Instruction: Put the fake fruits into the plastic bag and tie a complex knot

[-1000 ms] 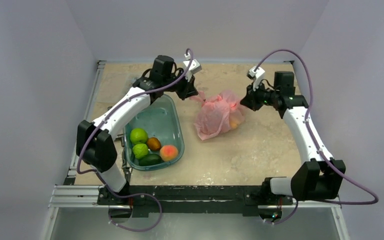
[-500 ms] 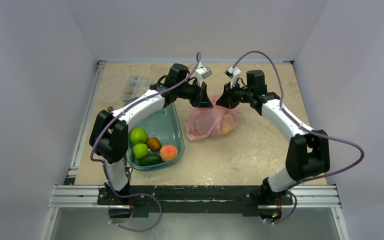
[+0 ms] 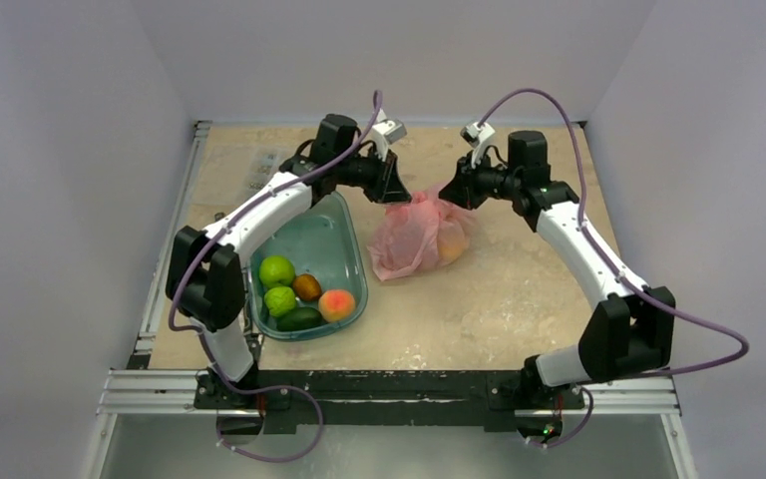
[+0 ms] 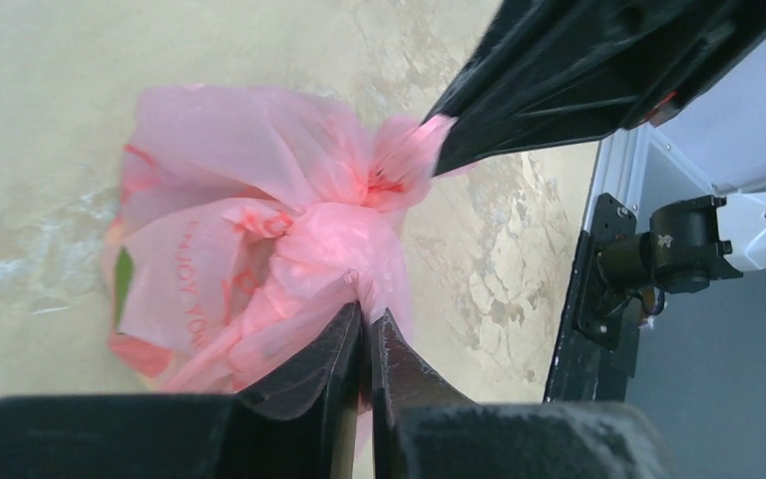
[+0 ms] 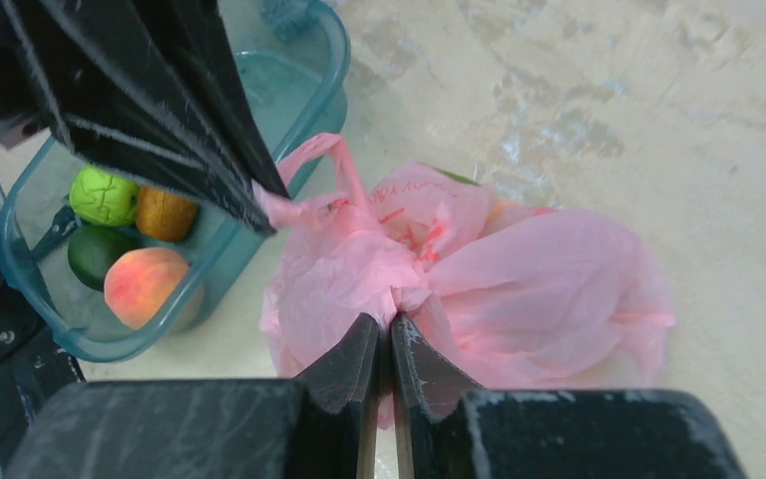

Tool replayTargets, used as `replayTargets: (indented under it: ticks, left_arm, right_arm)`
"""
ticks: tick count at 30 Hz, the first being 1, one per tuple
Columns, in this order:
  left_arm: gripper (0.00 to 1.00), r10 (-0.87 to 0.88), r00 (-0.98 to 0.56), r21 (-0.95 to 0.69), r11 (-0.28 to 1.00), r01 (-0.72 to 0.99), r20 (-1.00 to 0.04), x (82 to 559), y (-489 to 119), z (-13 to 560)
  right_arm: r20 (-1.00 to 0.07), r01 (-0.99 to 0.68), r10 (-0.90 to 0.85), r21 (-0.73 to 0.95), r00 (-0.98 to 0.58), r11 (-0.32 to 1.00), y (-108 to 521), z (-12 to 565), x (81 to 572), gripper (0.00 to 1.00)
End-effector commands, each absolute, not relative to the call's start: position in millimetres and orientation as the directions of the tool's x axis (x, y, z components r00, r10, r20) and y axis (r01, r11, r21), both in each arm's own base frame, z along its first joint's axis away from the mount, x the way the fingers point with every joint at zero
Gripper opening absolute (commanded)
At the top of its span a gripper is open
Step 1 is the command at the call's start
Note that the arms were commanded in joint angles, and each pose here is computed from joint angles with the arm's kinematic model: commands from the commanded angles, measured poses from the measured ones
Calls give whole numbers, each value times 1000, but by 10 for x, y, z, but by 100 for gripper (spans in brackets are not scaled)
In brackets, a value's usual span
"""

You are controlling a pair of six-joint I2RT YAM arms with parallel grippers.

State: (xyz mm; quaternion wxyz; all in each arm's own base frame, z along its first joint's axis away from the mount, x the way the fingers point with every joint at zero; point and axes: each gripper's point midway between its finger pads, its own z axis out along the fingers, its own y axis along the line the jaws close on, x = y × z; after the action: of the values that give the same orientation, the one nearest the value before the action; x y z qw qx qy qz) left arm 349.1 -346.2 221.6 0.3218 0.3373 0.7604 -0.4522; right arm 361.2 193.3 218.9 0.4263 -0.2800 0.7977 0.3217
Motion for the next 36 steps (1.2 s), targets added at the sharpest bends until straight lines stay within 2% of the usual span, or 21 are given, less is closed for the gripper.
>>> replayTargets:
  ticks: [1, 2, 3, 4, 5, 12, 15, 19, 22, 29, 30, 31, 33, 34, 36]
  left_arm:
    - [12, 201, -457, -359, 384, 851, -866, 3588, -3227, 2707]
    - [13, 205, -460, -357, 394, 847, -864, 3602, -3190, 2703]
    - [12, 203, -465, -358, 406, 841, -862, 3622, -3149, 2703]
    - [5, 199, -473, -360, 423, 831, -858, 3651, -3102, 2691]
    - [0, 193, -482, -359, 452, 817, -855, 3703, -3034, 2673]
    - [0, 288, -501, -204, 667, 716, -816, 4004, -2435, 2160]
    - [0, 344, -515, -124, 727, 675, -786, 4095, -2106, 1897]
    - [0, 367, -569, -103, 770, 630, -736, 4120, -1806, 1621]
    - [0, 382, -566, -86, 771, 631, -730, 4120, -1764, 1557]
    - [0, 341, -493, -196, 628, 753, -800, 3912, -2182, 1887]
    - [0, 332, -497, -211, 621, 755, -801, 3905, -2207, 1927]
    - [3, 322, -506, -228, 616, 754, -800, 3895, -2228, 1973]
    - [40, 311, -520, -259, 601, 756, -795, 3856, -2255, 2069]
    - [54, 301, -520, -263, 603, 753, -799, 3856, -2257, 2137]
    - [80, 285, -500, -253, 603, 756, -818, 3862, -2251, 2296]
  right_arm:
    - [-901, -732, -177, 194, -397, 653, 1781, 2543, 3637, 9]
    - [-899, -725, -177, 193, -400, 661, 1741, 2537, 3650, 9]
    - [-898, -713, -175, 188, -403, 675, 1670, 2526, 3681, 5]
    - [-896, -700, -176, 183, -408, 690, 1601, 2503, 3713, 0]
    - [-892, -683, -181, 173, -414, 710, 1512, 2473, 3750, 0]
    - [-819, -580, -320, 20, -477, 814, 682, 1992, 3807, 0]
    - [-776, -529, -374, -62, -508, 847, 250, 1770, 3738, 0]
    - [-711, -491, -440, -152, -548, 858, -159, 1432, 3593, 0]
    - [-690, -530, -479, -161, -543, 832, -170, 1321, 3509, 0]
    - [-776, -599, -396, -29, -492, 800, 241, 1680, 3548, 0]
    - [-785, -608, -389, -20, -482, 794, 270, 1742, 3563, 5]
    - [-793, -613, -381, -12, -475, 790, 295, 1806, 3581, 18]
    - [-817, -632, -362, 5, -450, 775, 367, 1980, 3606, 44]
    - [-829, -638, -350, 11, -437, 770, 396, 2085, 3621, 57]
    - [-852, -641, -323, 19, -413, 768, 443, 2295, 3651, 73]
